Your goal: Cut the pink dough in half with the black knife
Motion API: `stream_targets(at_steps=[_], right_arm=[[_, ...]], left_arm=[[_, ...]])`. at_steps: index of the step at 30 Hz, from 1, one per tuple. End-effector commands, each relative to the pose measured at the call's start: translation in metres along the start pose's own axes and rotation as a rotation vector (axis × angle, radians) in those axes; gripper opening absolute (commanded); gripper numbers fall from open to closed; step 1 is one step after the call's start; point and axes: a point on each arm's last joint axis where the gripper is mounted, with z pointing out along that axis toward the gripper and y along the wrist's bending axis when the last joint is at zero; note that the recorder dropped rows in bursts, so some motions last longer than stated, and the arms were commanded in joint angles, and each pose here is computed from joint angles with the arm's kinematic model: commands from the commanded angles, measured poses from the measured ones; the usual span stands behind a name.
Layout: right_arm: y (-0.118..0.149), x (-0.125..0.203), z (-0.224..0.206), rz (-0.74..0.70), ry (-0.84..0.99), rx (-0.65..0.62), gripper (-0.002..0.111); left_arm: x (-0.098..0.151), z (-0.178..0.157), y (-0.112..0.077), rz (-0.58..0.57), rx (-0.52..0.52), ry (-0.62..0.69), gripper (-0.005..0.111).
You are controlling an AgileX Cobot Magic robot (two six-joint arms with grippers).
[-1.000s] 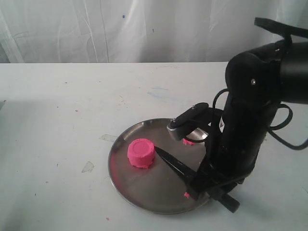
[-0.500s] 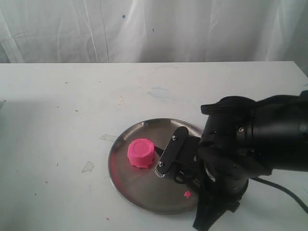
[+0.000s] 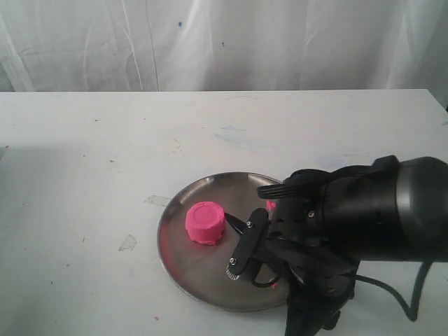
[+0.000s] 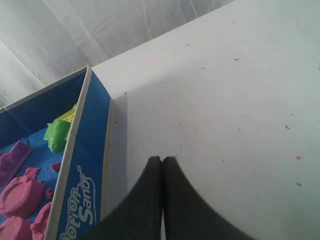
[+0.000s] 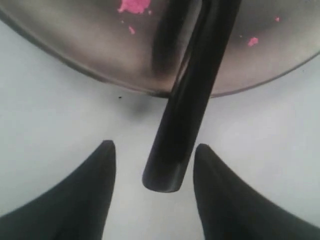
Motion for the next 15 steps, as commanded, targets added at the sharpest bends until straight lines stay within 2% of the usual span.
stream_targets(at_steps=[1,8,10,13,15], right_arm=[[-0.003,0.0,0.008,0.008,0.045,0.072,0.046],[0.0,-0.002,0.019,0.014,0.081,0.073,0.044],[0.0,-0.002,0.018,0.044,0.09,0.078,0.031],[-0.001,0.001,0.018,0.072,0.118,0.096,0.004],[-0.002,0.001,0.017,0.07,0.12,0.105,0.0]], left_arm=[[0.001,0.0,0.0,-0.003,-0.004,-0.002,0.0],[0.001,0.0,0.0,-0.003,-0.004,-0.002,0.0],[0.001,0.0,0.0,-0.003,-0.004,-0.002,0.0],[0.001,0.0,0.0,-0.003,-0.004,-0.002,0.0],[0.001,0.0,0.0,-0.003,-0.004,-0.002,0.0]])
